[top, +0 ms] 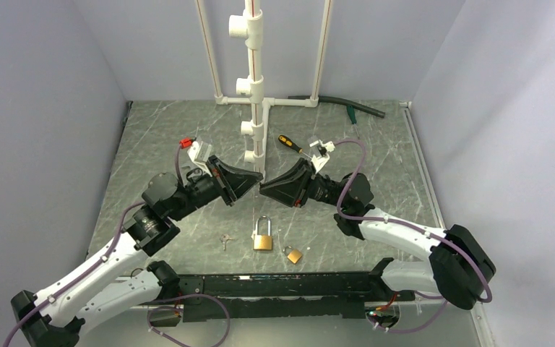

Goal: Unlock with the key

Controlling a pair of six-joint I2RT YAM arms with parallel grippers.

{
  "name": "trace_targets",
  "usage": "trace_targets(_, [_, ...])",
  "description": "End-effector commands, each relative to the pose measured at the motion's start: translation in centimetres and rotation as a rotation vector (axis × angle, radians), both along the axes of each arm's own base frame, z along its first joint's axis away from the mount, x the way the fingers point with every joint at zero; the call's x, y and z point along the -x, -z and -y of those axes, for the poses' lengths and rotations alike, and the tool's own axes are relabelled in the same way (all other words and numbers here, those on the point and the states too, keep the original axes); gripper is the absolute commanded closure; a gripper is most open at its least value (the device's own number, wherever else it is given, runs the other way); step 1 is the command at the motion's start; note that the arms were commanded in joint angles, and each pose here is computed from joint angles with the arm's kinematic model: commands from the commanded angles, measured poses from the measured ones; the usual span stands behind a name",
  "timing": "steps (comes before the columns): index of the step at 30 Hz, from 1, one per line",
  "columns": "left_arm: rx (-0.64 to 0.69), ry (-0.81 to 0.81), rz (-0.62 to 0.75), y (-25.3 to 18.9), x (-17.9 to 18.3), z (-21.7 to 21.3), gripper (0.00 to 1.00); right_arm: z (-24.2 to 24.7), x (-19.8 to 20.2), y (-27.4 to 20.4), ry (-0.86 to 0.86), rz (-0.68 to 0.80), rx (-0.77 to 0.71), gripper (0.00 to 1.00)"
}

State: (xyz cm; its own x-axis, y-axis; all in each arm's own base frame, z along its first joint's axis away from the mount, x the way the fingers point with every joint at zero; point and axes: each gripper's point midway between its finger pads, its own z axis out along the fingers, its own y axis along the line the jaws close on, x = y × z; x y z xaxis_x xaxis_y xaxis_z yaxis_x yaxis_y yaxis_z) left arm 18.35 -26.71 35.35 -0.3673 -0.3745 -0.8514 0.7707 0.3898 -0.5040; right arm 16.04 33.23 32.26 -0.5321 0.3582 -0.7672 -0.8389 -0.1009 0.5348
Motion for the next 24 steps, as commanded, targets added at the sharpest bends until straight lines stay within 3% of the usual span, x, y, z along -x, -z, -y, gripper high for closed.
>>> trace_targets(1, [0.036,-0.038,0.033,-1.19,-0.15,-0.79,1.0,0.63,0.9,-2.65,0.003,0.094,-0.057,0.74])
trace_targets(17, [0.048,-0.016,0.014,-0.63,-0.22,-0.15,1.0,0.42,0.33,-2.85,0.023,0.095,-0.063,0.77])
trace_targets(21, [0.051,-0.021,0.015,-0.72,-0.26,-0.24,1.0,0.38,0.24,-2.85,0.026,0.093,-0.06,0.89])
trace_targets(24, [0.05,-0.021,0.012,-0.65,-0.26,-0.24,1.0,0.49,0.25,-2.83,0.031,0.095,-0.061,0.9])
